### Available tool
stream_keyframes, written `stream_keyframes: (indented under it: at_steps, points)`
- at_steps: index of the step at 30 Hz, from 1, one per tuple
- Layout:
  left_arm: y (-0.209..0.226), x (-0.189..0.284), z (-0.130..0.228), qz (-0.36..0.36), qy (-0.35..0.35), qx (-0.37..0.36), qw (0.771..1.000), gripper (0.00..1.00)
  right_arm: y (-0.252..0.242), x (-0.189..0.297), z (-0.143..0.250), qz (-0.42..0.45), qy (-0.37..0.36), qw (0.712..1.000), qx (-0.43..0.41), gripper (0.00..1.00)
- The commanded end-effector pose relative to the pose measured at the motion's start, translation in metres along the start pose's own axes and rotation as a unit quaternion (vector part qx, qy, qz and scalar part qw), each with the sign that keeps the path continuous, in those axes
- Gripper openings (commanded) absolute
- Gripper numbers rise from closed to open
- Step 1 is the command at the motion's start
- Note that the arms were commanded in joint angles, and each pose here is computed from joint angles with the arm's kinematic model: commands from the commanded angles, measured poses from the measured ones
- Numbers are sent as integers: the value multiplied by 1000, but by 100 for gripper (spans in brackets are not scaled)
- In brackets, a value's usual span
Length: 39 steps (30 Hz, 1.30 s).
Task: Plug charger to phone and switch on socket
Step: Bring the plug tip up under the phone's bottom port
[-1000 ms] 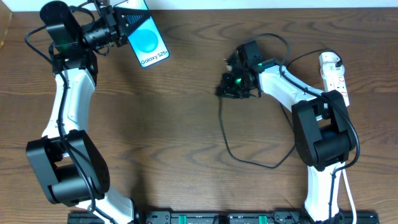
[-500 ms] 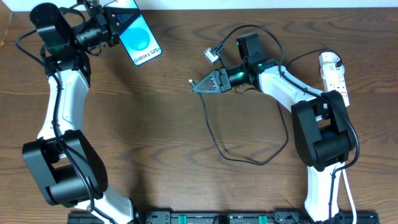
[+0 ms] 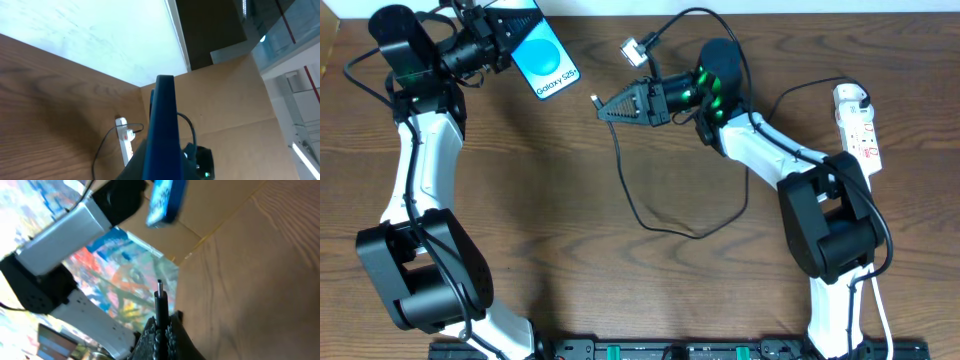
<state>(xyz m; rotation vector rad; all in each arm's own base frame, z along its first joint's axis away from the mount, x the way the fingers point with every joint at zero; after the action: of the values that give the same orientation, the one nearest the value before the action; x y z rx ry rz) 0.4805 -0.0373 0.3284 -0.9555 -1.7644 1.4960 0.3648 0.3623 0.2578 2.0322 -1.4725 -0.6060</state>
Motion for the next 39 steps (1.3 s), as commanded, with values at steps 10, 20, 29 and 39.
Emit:
stream_keyframes:
  at_steps: [10, 20, 29, 39]
  points:
    - [-18, -5, 6, 7, 0, -22, 1000, 7, 8, -12, -13, 5, -26, 996, -80, 1]
    - [-15, -12, 10, 7, 8, -38, 999, 7, 17, -29, -9, -8, -18, 997, -77, 1]
    - [-14, -13, 12, 7, 12, -43, 999, 7, 16, -28, -12, -4, -26, 997, -73, 1]
    - [-12, -13, 15, 7, 18, -40, 999, 8, 19, -28, -17, -6, -36, 998, -57, 1]
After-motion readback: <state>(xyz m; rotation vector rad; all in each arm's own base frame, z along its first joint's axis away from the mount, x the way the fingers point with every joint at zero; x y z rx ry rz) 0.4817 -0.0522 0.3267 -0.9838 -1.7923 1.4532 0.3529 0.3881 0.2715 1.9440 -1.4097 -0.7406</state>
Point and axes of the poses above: each gripper's point midway between its finger pads, its own x axis back along the fingers, its own y axis along the line the jaws close on, z = x × y, the point moved 1 cm from there along x, back along the fingers, and after that the axes turned 11 degrees about x, right-handed, at the moved point
